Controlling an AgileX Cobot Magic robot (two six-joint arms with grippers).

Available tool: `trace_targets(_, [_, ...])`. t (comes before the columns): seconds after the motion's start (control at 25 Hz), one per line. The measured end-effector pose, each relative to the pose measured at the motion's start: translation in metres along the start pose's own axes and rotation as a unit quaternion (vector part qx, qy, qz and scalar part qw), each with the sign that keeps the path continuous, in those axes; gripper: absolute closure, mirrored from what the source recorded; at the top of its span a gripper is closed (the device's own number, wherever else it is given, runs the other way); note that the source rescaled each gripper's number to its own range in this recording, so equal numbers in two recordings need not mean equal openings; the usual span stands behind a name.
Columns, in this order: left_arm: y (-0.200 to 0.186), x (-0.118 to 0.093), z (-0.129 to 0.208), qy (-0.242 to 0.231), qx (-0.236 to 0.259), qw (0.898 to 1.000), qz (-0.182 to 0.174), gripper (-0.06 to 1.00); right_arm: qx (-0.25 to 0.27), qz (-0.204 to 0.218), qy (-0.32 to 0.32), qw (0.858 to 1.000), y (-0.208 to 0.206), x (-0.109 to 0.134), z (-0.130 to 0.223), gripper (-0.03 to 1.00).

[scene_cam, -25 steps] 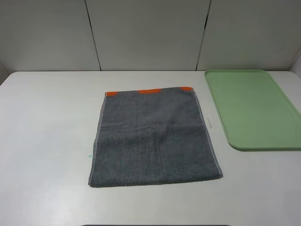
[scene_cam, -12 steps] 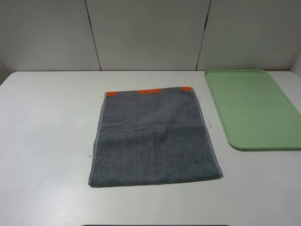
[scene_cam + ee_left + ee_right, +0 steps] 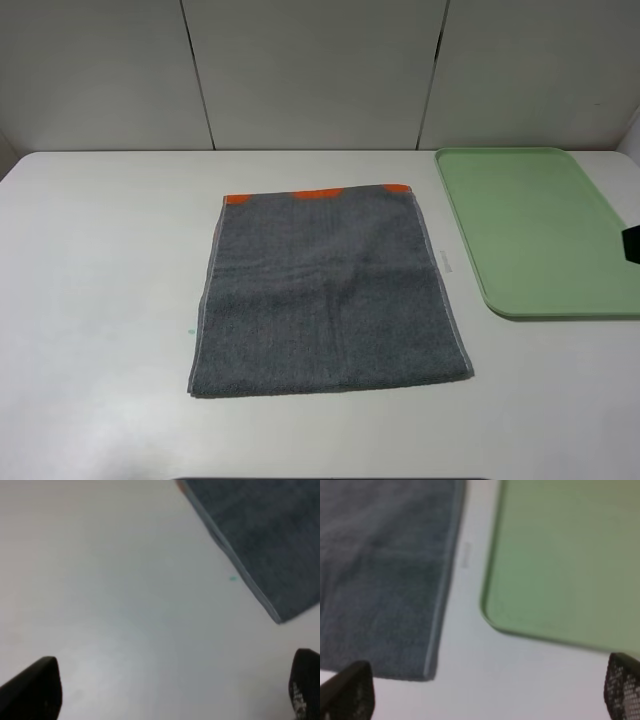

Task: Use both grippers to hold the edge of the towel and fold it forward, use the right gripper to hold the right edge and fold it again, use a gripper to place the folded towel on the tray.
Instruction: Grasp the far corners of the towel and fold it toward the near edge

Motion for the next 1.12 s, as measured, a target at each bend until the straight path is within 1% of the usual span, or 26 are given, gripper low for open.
trace_targets(0.12, [0.013,-0.008,-0.008,0.058,0.011,0.997,0.047,0.05,0.017,-0.038,-0.061,0.997,0.014,0.011,-0.005,-0.03])
trace_targets(0.24, [0.025,-0.018,-0.016,0.112,0.018,0.990,0.087,0.05,0.042,-0.075,-0.115,0.990,0.030,0.025,-0.007,-0.03])
trace_targets(0.36, [0.035,-0.031,-0.022,0.165,0.025,0.978,0.126,0.06,0.067,-0.110,-0.165,0.978,0.044,0.040,-0.006,-0.03])
trace_targets(0.48, [0.044,-0.043,-0.027,0.211,0.033,0.964,0.158,0.06,0.083,-0.137,-0.208,0.965,0.059,0.056,-0.005,-0.03])
trace_targets(0.68, [0.061,-0.057,-0.031,0.275,0.059,0.943,0.180,0.06,0.114,-0.171,-0.275,0.939,0.086,0.081,0.001,-0.03])
trace_targets(0.84, [0.074,-0.066,-0.033,0.309,0.078,0.927,0.198,0.06,0.142,-0.191,-0.325,0.915,0.106,0.099,0.011,-0.03])
trace_targets(0.96, [0.084,-0.072,-0.035,0.322,0.085,0.920,0.207,0.06,0.168,-0.198,-0.363,0.895,0.121,0.110,0.022,-0.03])
trace_targets(1.12, [0.098,-0.077,-0.037,0.332,0.099,0.913,0.215,0.06,0.198,-0.200,-0.407,0.869,0.136,0.120,0.036,-0.03])
Point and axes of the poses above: a point on each arm's last joint axis where the gripper is mounted, y pointing out along that axis toward the gripper, x along the wrist's bending axis when the last joint is at zero, z = x × y, the point moved 3 cm from there along y, pointing out along that axis toward the gripper, and after that the axes turned 8 degrees about y, right-handed, at the moved point
